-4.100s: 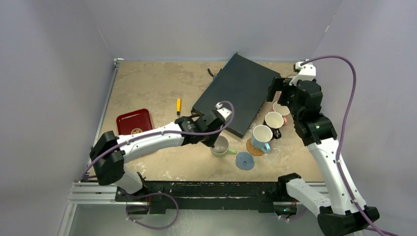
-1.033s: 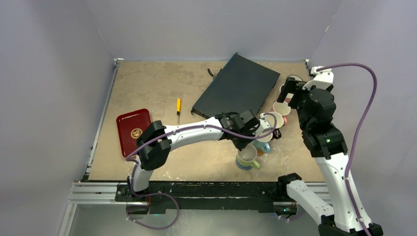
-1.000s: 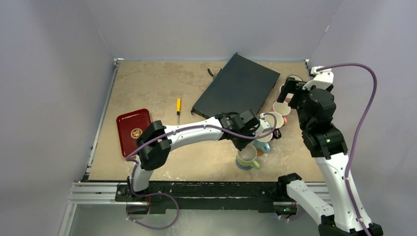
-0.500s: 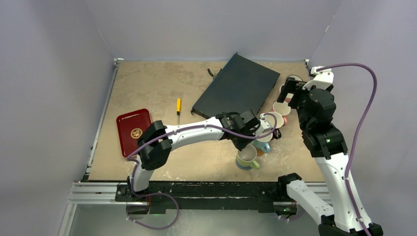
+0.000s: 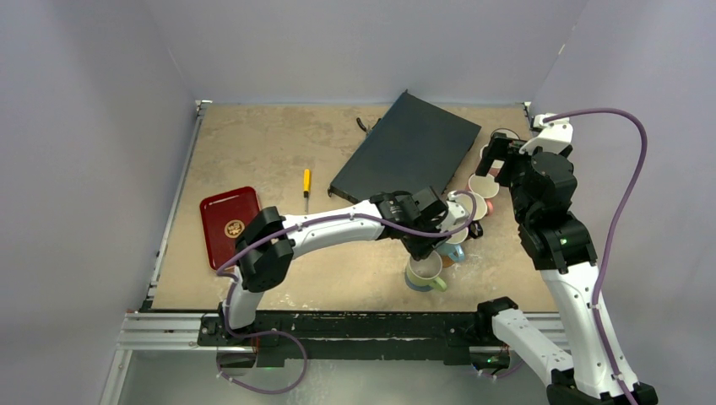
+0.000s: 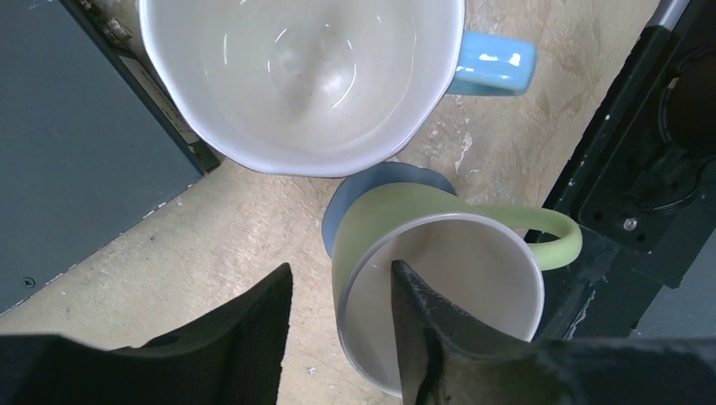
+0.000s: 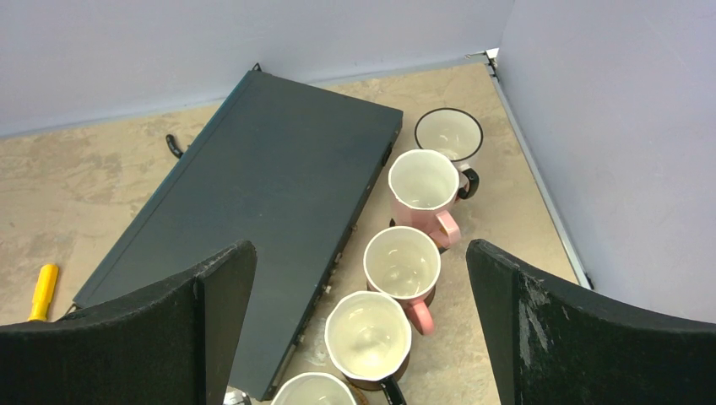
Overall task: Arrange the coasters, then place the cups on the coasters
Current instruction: Place the cup on the coaster.
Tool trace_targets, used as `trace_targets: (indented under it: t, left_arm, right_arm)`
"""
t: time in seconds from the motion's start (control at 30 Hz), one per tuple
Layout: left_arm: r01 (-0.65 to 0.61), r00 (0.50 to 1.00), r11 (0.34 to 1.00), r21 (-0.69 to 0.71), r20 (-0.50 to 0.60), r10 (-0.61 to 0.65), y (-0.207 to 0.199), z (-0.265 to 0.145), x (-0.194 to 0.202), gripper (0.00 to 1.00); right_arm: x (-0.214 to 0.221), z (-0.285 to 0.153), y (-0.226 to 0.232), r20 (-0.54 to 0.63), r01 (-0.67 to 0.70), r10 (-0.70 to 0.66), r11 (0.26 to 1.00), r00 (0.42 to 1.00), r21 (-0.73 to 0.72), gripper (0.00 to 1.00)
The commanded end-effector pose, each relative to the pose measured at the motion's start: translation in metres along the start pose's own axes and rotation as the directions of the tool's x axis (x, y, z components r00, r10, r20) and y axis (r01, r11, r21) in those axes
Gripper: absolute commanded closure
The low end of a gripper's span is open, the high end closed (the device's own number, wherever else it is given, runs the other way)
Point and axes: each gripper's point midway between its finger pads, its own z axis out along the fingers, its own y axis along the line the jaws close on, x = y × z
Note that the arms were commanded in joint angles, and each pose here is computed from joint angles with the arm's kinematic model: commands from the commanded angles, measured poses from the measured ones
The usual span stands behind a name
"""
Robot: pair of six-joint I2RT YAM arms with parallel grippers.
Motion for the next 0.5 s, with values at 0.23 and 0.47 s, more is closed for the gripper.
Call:
trace_targets:
  t: [0.23, 0.47]
  left_arm:
    - [0.059, 0.944, 0.997, 0.046, 0.324, -0.071, -0.011, -0.074, -0.073, 0.20]
    - [0.203, 0.868, 0.977, 0.065, 0.450, -0.210, 0.033, -0.107, -0.073, 0.19]
  right_arm:
    - [-0.022, -0.005, 0.013, 0.042, -0.019, 0.022, 0.997, 0.999, -0.072, 0.02]
    - [-0.024, -0.003, 0.051, 0.022, -0.016, 0.023, 0.964, 0.999, -0.265, 0.02]
